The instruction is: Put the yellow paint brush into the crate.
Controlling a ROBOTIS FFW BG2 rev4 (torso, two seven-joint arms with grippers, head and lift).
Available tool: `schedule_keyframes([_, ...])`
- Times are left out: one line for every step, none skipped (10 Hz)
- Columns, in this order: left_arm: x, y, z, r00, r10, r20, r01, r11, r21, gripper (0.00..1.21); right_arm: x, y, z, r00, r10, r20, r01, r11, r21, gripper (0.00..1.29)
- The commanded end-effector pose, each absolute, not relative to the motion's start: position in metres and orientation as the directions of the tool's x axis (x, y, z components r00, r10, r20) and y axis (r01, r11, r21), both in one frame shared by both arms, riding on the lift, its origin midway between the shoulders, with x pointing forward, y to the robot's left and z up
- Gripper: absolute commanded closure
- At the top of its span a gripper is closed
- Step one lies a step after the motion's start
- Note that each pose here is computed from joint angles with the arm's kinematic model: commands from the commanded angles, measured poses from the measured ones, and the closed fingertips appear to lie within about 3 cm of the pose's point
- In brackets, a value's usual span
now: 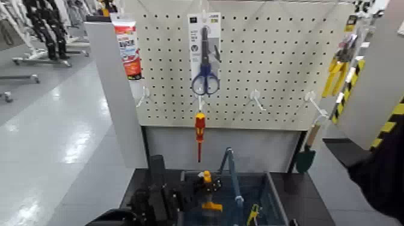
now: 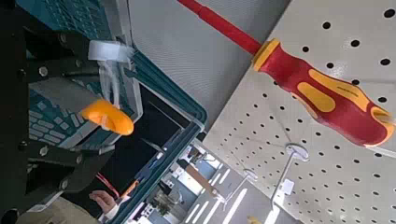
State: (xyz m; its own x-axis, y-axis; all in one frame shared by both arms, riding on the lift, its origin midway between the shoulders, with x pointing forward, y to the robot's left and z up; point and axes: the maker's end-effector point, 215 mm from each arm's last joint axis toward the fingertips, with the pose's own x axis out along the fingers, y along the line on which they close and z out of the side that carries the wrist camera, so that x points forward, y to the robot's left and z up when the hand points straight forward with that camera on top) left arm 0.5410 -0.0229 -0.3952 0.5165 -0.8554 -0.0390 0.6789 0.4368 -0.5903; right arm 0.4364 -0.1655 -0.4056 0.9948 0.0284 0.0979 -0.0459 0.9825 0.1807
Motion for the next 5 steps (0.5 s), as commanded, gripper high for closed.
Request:
schedule_keyframes([0.548, -0.018, -0.386, 0.541, -0.841, -0.033, 0.681, 0.46, -0.57, 0.11, 0.436, -0.166, -0.405, 0.995, 0.026, 0.099, -0.044, 0.982, 0.182, 0.13])
schedule_keyframes([0.553, -0.012, -0.381, 0.562, -0.826, -0.04, 0.682, 0.49, -0.542, 0.11, 0.436, -0.167, -0.406, 0.995, 0.025, 0.097, -0.042, 0.982, 0.182, 0.13])
schedule_keyframes([0.558, -0.007, -0.374, 0.583, -0.811, -0.042, 0.683, 0.518, -0.515, 0.11, 0.435, -0.167, -0.407, 0.995, 0.025, 0.094, -0.042, 0.982, 0.182, 0.13])
schedule_keyframes([0.561, -0.003, -0.365, 0.598, -0.801, -0.039, 0.69, 0.539, -0.482, 0.11, 0.435, -0.168, -0.406, 0.995, 0.024, 0.096, -0.041, 0.983, 0.182, 0.13])
schedule_keyframes([0.565, 0.004, -0.355, 0.619, -0.784, -0.039, 0.696, 0.571, -0.434, 0.11, 0.435, -0.169, -0.407, 0.995, 0.023, 0.094, -0.039, 0.983, 0.181, 0.13])
